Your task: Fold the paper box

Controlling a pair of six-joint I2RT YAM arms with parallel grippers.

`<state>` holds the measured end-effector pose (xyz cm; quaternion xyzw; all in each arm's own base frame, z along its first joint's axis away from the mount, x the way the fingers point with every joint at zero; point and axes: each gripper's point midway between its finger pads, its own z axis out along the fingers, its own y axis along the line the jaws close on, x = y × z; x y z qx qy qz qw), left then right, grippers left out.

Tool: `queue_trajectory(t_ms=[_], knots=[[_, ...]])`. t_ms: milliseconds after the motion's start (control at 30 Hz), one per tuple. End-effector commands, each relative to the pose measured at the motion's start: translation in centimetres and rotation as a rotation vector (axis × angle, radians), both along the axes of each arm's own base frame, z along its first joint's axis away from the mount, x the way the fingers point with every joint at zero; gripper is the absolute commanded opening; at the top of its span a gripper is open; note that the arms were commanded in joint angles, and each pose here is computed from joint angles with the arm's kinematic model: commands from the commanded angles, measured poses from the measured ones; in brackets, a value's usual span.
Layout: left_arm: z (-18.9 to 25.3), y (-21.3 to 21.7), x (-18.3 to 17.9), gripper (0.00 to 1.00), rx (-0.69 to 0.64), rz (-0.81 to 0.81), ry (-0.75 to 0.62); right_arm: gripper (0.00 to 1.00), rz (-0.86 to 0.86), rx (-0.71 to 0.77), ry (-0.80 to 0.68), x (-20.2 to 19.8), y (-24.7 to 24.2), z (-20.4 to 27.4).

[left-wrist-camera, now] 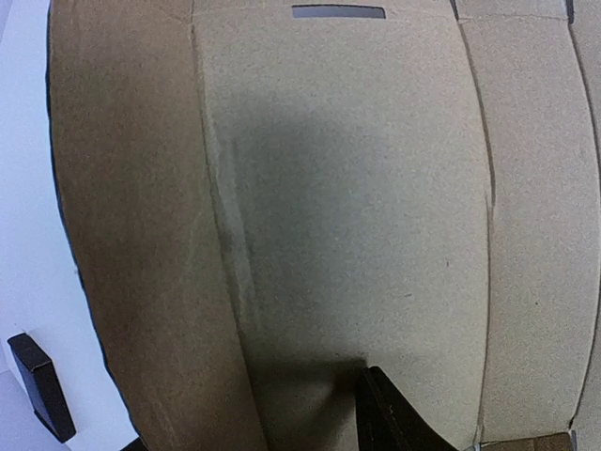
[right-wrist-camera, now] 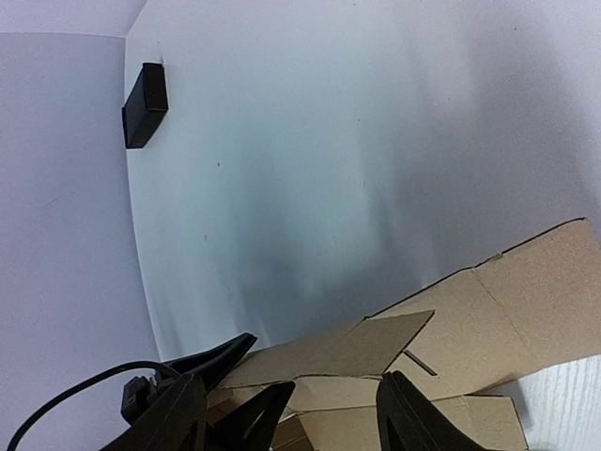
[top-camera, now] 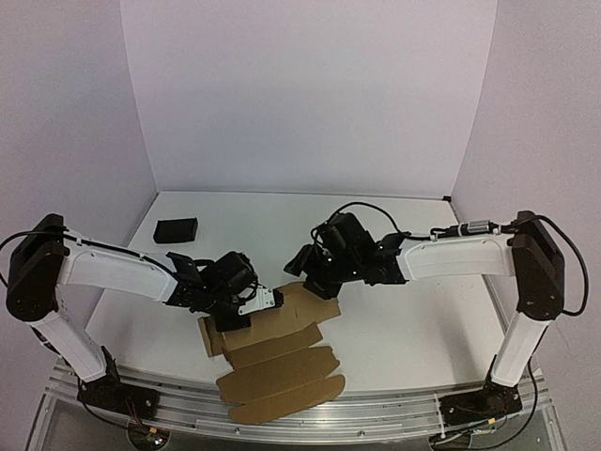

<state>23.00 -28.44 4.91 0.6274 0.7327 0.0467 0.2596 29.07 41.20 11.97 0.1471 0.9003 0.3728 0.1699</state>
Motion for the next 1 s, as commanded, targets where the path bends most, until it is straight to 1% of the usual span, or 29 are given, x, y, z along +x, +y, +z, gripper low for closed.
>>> queue_trajectory(t_ms=[0, 133, 267, 433, 533, 633, 700, 767, 833, 900, 967], knots=[[1.8, -1.0, 0.9, 0.49, -0.054, 0.010, -0.061, 0.62, 0.005, 0.073, 0.035, -1.1, 1.4, 0.1], [2.3, -1.3, 1.0, 0.49, -0.059, 0.008, -0.067, 0.62, 0.011, 0.070, 0.029, -1.5, 1.3, 0.1], [2.5, -1.4, 0.9, 0.49, -0.061, 0.004, -0.062, 0.62, -0.036, 0.059, 0.046, -1.8, 0.0, -0.5], [2.5, -1.6, 0.6, 0.45, -0.056, -0.008, -0.066, 0.63, -0.084, 0.050, 0.085, -2.2, -0.9, -1.9], [2.2, -1.7, 0.2, 0.39, -0.047, -0.024, -0.068, 0.63, -0.074, 0.080, 0.056, -1.4, 0.3, -1.2], [2.3, -1.9, 0.0, 0.29, -0.041, -0.037, -0.081, 0.63, -0.065, 0.090, 0.033, -0.7, 1.2, -0.5], [2.5, -2.0, -0.1, 0.26, -0.036, -0.050, -0.099, 0.63, -0.068, 0.093, 0.034, -0.7, 1.2, -0.6], [2.6, -2.0, -0.2, 0.20, -0.019, -0.080, -0.134, 0.62, -0.065, 0.100, 0.038, -1.0, 1.2, -0.6], [2.8, -1.8, -0.2, 0.11, 0.008, -0.125, -0.188, 0.62, -0.062, 0.105, 0.046, -1.3, 1.2, -0.7], [3.6, -1.8, 0.4, 0.01, 0.029, -0.187, -0.287, 0.62, -0.063, 0.108, 0.048, -1.4, 1.0, -0.7], [4.9, -2.0, 1.2, 0.00, 0.038, -0.252, -0.414, 0.62, -0.063, 0.110, 0.040, -1.4, 0.9, -0.5]])
